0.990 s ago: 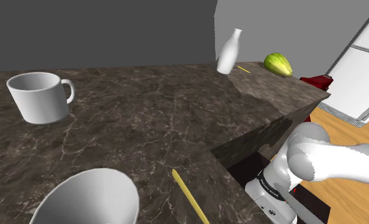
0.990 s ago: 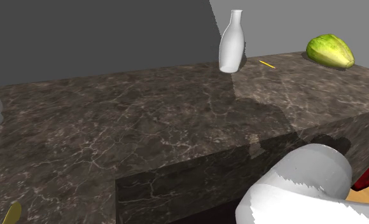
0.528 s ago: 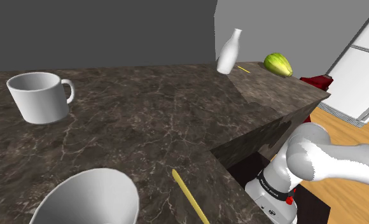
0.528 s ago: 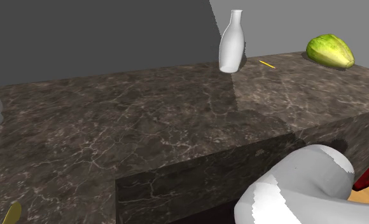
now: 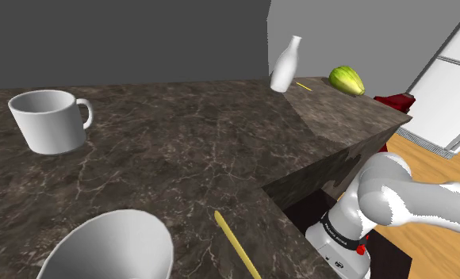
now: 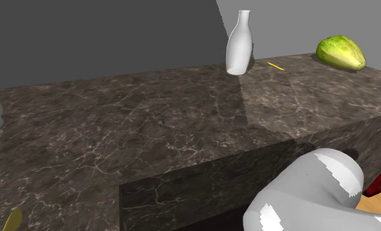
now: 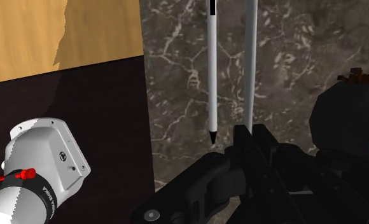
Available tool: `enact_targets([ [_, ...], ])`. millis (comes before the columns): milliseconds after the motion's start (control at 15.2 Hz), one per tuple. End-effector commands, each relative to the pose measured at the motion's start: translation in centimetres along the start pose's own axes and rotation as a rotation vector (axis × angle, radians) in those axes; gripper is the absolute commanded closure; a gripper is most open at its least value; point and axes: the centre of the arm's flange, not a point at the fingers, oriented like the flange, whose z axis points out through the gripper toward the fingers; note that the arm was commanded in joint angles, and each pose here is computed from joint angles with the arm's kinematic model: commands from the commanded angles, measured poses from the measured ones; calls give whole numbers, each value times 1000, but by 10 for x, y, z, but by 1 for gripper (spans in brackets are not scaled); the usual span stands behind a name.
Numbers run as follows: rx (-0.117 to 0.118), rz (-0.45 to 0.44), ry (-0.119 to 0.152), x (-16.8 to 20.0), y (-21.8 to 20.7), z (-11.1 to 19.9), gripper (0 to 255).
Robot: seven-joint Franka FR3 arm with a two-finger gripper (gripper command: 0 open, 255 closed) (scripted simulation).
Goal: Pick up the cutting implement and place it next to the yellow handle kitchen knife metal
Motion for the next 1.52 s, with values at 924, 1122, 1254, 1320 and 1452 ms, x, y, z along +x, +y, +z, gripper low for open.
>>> enact_targets([
  [924,0,0,0,3,0,52,255],
  [1122,0,0,0,3,0,52,0],
  [1254,0,0,0,3,0,52,0],
  [1320,0,0,0,3,0,52,0],
  [1452,0,0,0,3,0,52,0],
])
